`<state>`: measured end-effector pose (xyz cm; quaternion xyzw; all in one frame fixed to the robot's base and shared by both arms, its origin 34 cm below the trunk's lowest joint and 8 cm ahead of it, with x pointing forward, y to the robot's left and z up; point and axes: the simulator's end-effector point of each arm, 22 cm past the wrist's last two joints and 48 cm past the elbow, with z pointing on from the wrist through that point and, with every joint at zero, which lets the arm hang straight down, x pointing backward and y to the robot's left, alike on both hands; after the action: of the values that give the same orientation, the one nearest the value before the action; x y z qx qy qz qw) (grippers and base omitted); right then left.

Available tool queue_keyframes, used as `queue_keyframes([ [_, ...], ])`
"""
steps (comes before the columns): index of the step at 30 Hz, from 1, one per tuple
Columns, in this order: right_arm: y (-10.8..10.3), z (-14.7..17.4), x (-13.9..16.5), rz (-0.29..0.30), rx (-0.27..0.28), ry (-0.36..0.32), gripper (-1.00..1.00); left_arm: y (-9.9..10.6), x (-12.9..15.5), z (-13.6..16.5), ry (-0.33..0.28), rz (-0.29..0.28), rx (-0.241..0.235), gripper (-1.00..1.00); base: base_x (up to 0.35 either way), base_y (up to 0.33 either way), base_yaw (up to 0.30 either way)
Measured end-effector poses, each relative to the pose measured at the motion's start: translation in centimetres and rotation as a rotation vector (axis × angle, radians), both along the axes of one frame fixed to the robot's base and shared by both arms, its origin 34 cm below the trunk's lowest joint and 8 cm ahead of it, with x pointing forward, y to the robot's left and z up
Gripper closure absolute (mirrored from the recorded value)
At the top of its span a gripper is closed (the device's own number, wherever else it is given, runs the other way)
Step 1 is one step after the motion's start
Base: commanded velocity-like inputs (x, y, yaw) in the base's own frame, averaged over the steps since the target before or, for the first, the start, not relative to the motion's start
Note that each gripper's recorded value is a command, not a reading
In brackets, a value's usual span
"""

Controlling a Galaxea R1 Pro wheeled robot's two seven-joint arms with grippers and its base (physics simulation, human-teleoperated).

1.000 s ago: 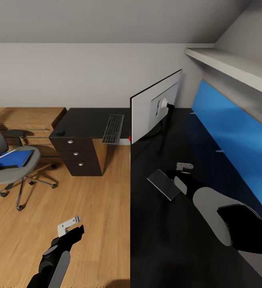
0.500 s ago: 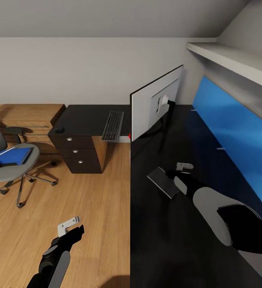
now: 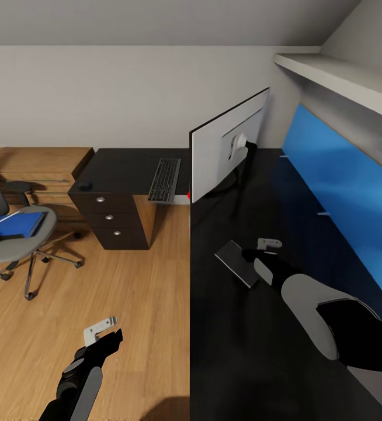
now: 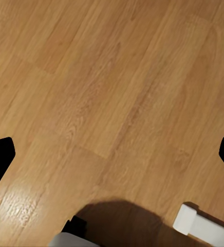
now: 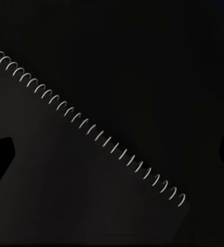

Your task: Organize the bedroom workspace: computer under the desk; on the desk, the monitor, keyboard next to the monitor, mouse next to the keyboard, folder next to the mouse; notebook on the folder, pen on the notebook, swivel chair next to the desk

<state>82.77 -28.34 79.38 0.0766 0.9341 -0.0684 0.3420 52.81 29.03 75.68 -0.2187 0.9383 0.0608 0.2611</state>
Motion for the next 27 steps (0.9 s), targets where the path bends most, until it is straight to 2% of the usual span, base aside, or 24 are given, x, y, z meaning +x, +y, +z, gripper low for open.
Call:
queue_keyframes([
  [19,0.0,-2.0,-0.6,0.001,-0.001,0.025,-1.00,0.0,-0.7,-1.1,0.027,0.000,-0.001,-1.00,0.000,0.000,0.000],
  [27,0.1,-0.3,1.2,0.001,-0.001,-0.041,-1.00,0.0,-0.7,-1.2,0.029,0.001,-0.001,-1.00,0.000,0.000,0.000],
])
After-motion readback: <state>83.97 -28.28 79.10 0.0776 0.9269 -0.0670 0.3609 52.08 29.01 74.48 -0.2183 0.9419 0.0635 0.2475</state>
